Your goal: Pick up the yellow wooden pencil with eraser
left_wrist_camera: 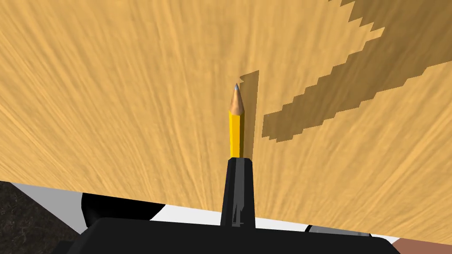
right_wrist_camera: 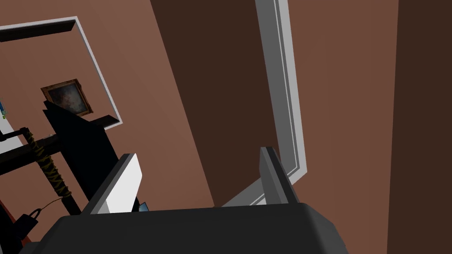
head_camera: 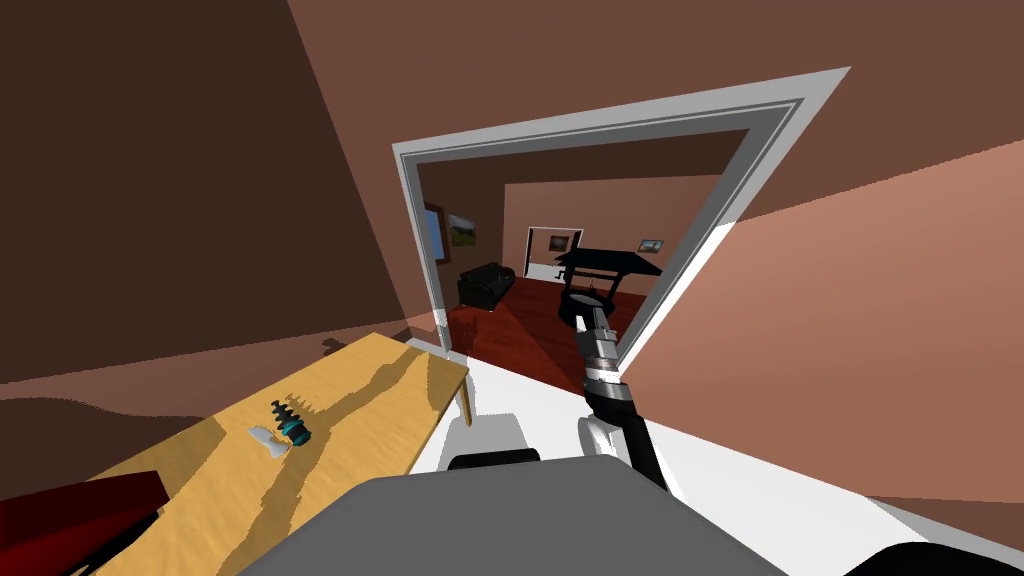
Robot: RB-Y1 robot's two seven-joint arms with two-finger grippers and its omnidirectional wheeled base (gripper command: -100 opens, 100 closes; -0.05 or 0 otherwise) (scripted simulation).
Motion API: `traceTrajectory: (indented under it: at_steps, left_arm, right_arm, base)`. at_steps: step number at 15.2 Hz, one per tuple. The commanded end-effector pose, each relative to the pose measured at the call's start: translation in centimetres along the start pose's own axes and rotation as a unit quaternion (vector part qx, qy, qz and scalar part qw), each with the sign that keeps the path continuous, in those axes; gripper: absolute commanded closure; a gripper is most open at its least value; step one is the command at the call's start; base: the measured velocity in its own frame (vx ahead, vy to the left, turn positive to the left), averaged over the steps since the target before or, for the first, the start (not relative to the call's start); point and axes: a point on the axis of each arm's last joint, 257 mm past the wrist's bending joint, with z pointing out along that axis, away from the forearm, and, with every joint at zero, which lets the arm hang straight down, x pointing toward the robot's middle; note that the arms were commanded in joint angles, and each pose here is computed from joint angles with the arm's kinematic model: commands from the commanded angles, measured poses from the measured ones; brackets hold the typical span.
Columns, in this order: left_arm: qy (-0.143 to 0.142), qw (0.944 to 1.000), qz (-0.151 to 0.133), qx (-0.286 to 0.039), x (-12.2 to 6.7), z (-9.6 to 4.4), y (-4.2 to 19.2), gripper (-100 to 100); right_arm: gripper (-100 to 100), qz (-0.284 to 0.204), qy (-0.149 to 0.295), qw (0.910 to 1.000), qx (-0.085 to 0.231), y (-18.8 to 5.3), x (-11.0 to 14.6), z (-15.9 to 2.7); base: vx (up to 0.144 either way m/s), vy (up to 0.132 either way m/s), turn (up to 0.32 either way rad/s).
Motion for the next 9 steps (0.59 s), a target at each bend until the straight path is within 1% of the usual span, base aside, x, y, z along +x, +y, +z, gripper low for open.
traceTrajectory:
  at_steps: [1,2,4,5,6,7,9]
  left_arm:
    - [0.0,1.0,0.0,0.0,0.0,0.0,0.0,100]
    - [-0.002,1.0,-0.005,0.0,0.5,-1.2,0.0,100]
    - [-0.003,1.0,-0.009,0.0,0.9,-2.3,-0.2,100]
    - [-0.002,1.0,-0.007,0.0,0.8,-1.6,-0.1,100]
    - [0.025,0.9996,-0.003,-0.014,2.6,-2.5,1.1,-100]
    - [0.032,0.9993,-0.002,-0.018,3.1,-2.7,1.5,-100]
    - [0.032,0.9993,-0.002,-0.018,3.1,-2.7,1.5,-100]
  right_arm:
    - [0,0.0,0.0,1.0,0.0,0.0,0.0,0.0]
    - [0,0.0,0.0,1.0,0.0,0.0,0.0,0.0]
    - [0,0.0,0.0,1.0,0.0,0.0,0.0,0.0]
    - [0,0.0,0.0,1.0,0.0,0.0,0.0,0.0]
    - [0,0.0,0.0,1.0,0.0,0.0,0.0,0.0]
    - [0,0.0,0.0,1.0,0.0,0.0,0.0,0.0]
    - [0,0.0,0.0,1.0,0.0,0.0,0.0,0.0]
  base:
    - [0.0,0.0,0.0]
    - [-0.015,-0.021,-0.075]
    - [-0.033,-0.034,-0.094]
    - [-0.025,-0.018,-0.032]
    - [-0.059,-0.02,0.062]
    - [-0.098,-0.035,0.077]
    - [-0.077,-0.027,0.024]
